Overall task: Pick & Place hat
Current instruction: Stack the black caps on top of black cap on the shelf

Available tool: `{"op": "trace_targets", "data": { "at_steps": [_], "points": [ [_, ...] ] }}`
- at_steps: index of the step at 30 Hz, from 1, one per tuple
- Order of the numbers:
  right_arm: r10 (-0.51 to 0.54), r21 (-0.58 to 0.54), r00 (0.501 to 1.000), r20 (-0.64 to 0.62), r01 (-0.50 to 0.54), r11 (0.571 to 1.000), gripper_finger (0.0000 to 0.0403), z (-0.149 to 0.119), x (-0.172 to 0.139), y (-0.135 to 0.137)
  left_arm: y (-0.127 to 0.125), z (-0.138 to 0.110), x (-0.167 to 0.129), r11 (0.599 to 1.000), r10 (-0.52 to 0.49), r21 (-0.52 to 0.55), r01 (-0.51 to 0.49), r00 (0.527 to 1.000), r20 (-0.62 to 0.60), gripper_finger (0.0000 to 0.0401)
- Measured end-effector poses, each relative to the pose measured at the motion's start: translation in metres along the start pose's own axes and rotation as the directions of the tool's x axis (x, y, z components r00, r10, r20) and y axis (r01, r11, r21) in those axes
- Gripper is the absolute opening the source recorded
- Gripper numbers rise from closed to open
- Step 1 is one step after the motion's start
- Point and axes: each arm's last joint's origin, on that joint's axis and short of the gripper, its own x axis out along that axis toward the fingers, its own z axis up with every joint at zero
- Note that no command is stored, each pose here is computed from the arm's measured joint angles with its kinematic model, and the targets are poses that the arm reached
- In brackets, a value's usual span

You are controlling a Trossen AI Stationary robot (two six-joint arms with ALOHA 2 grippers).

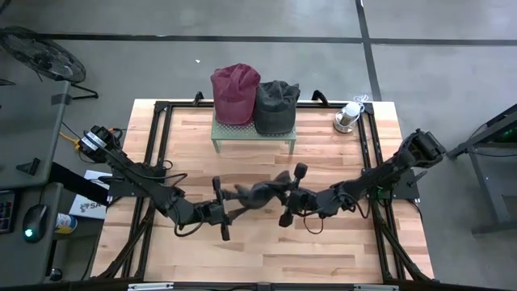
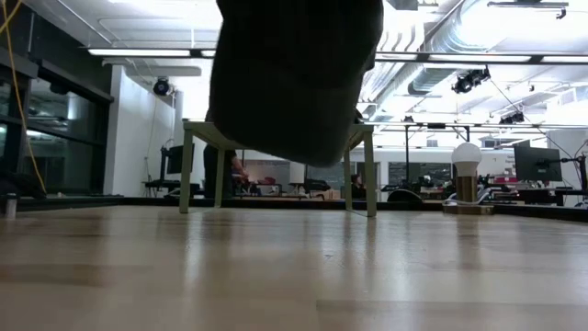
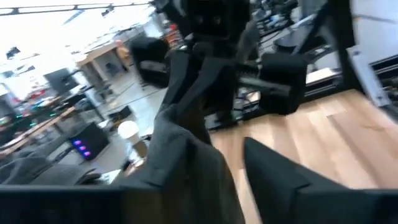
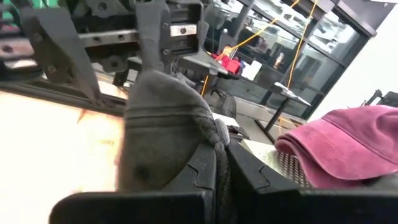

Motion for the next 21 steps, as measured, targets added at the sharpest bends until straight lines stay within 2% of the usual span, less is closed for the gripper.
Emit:
{"op": "trace_targets", "data": {
  "at_steps": [5,8,15,21],
  "points": [
    [0.001,0.05,1.0,-0.02,0.0,0.999,0.0007,0.008,-0.01,-0.008,0.003,-0.001,-0.001,0.992,0.126,0.012,-0.125,0.991,-0.05,0.0245],
    [0.008,0.092,1.0,-0.015,-0.006,0.996,0.0007,0.016,-0.019,-0.017,0.005,0.003,-0.006,0.973,0.231,0.007,-0.231,0.97,-0.074,0.028],
    [-0.016,0.148,0.999,0.034,0.011,0.989,0.0007,0.04,-0.04,-0.054,0.01,0.01,-0.014,0.888,0.458,0.041,-0.458,0.873,-0.168,0.029],
    [-0.027,0.169,0.999,0.034,0.021,0.985,0.0007,0.077,-0.051,-0.1,0.011,0.008,-0.015,0.858,0.514,0.106,-0.503,0.834,-0.202,0.0291]
  ]
}}
